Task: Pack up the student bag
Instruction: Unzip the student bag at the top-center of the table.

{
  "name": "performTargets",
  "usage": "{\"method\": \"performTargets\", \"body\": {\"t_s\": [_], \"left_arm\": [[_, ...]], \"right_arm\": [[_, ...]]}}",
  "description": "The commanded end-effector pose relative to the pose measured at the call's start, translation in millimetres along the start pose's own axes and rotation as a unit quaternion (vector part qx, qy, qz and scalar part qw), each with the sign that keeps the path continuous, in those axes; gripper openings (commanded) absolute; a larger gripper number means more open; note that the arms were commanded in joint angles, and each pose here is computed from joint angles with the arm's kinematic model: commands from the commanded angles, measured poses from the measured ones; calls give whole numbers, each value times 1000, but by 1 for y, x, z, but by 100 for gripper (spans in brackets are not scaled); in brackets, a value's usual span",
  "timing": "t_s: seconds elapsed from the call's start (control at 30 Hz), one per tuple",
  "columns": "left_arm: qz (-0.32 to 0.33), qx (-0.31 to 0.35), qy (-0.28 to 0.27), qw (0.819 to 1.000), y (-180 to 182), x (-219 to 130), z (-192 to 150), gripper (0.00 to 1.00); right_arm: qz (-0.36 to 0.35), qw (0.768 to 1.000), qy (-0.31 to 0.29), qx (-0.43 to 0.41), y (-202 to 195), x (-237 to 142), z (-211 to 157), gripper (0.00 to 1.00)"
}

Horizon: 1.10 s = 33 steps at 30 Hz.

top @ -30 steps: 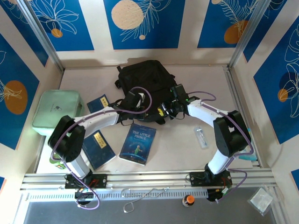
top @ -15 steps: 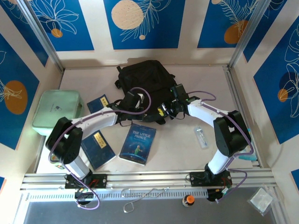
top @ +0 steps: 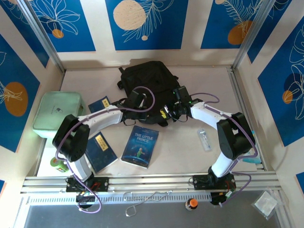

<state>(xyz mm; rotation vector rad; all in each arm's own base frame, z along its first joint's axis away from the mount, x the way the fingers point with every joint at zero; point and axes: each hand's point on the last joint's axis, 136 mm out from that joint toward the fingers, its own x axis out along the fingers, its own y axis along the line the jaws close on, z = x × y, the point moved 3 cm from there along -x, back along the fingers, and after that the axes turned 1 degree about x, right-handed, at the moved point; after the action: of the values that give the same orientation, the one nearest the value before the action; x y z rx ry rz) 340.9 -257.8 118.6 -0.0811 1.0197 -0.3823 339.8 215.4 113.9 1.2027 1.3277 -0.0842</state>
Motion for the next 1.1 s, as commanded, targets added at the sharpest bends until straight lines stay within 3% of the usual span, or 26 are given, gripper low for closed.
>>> {"method": "performTargets", "body": {"t_s": [0.0,0.17,0.27,0.4,0.6,0.8,0.97,1.07], "left_arm": [[86,18,36,996,48,-4,-12,0],[-17,60,2,998,9,-23,2,0],[-72,71,-5,995,-16,-31,4,0],[-97,76,-5,992,-32,-32,-1,0],[-109,66,-2,992,-35,-23,-8,0],[-130,65,-16,989,-46,-26,-5,0],[-102,63,-16,993,-32,-25,-16,0],[-67,58,-18,996,-16,-27,-25,0]], "right_arm": [[-18,998,-57,10,-14,-18,23,1],[-25,999,-46,6,-15,-11,23,5],[-28,999,-33,3,-13,-8,17,25],[-24,999,-14,17,-10,-12,7,50],[-21,999,22,38,1,-7,-15,64],[-38,998,21,46,2,7,-25,59],[-35,999,8,30,9,10,-17,28],[-29,999,-6,16,11,6,-13,15]]}}
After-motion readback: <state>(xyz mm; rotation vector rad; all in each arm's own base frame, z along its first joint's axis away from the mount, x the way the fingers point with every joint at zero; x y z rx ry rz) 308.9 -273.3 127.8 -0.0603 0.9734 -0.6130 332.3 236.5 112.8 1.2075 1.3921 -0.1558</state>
